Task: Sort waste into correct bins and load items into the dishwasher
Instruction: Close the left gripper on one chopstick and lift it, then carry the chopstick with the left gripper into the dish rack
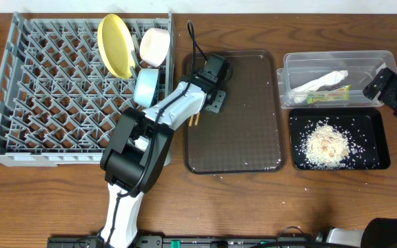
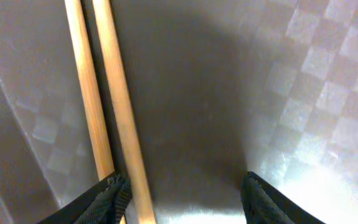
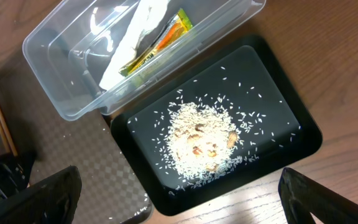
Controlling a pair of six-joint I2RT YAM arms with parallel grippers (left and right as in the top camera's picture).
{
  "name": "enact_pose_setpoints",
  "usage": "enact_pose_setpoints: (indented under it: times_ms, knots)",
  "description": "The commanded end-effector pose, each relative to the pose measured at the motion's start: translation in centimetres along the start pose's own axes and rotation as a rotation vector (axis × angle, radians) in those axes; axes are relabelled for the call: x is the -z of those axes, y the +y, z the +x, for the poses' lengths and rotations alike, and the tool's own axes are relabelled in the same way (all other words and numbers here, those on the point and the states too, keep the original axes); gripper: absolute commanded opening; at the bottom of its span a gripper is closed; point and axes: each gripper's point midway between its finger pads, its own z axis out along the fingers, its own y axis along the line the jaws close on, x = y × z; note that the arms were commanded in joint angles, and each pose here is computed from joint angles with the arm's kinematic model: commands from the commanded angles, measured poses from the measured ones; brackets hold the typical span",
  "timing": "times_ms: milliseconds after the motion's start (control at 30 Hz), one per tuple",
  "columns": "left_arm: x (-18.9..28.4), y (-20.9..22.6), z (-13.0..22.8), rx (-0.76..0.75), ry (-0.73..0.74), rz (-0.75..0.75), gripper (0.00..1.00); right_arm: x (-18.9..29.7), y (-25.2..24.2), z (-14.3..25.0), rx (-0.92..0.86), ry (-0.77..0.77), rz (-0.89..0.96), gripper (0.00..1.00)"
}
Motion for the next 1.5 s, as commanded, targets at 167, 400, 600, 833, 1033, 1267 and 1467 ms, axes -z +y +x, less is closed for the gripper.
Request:
enact_pose_setpoints:
  times_ms: [167, 400, 600, 833, 1033, 1267, 1467]
  knots:
    - [-2.6, 0.4, 5.3, -0.015, 0.187, -0.016, 0.38, 0.9, 0.0, -0.3, -0.007, -0.029, -0.001, 0.99]
    - [-2.0, -0.2, 7.3, -0.036, 0.266, -0.020, 0.36, 0.9, 0.0, -0.3, -0.007, -0.029, -0.001, 0.99]
    - [-1.8, -0.7, 7.4, -0.042, 0.276, -0.019, 0.08, 0.9, 0.0, -0.3, -0.007, -0.029, -0.001, 0.99]
    - [1.1, -0.8, 4.1, -0.012, 0.187, -0.011, 0.08, 0.9, 0.0, -0.3, -0.007, -0.029, -0.001, 0.99]
    - [7.9, -0.4, 0.2, 0.042, 0.026, 0.007, 0.08, 0.9, 0.0, -0.3, -0.007, -0.029, -0.001, 0.99]
    - [18.8, 2.9, -1.2, 0.127, -0.143, 0.000, 0.08, 0.9, 0.0, -0.3, -0.007, -0.029, -0.001, 0.99]
    - [24.5, 10.3, 2.8, 0.247, -0.118, -0.170, 0.08, 0.9, 0.0, -0.3, -0.007, -0.029, -0.001, 0.99]
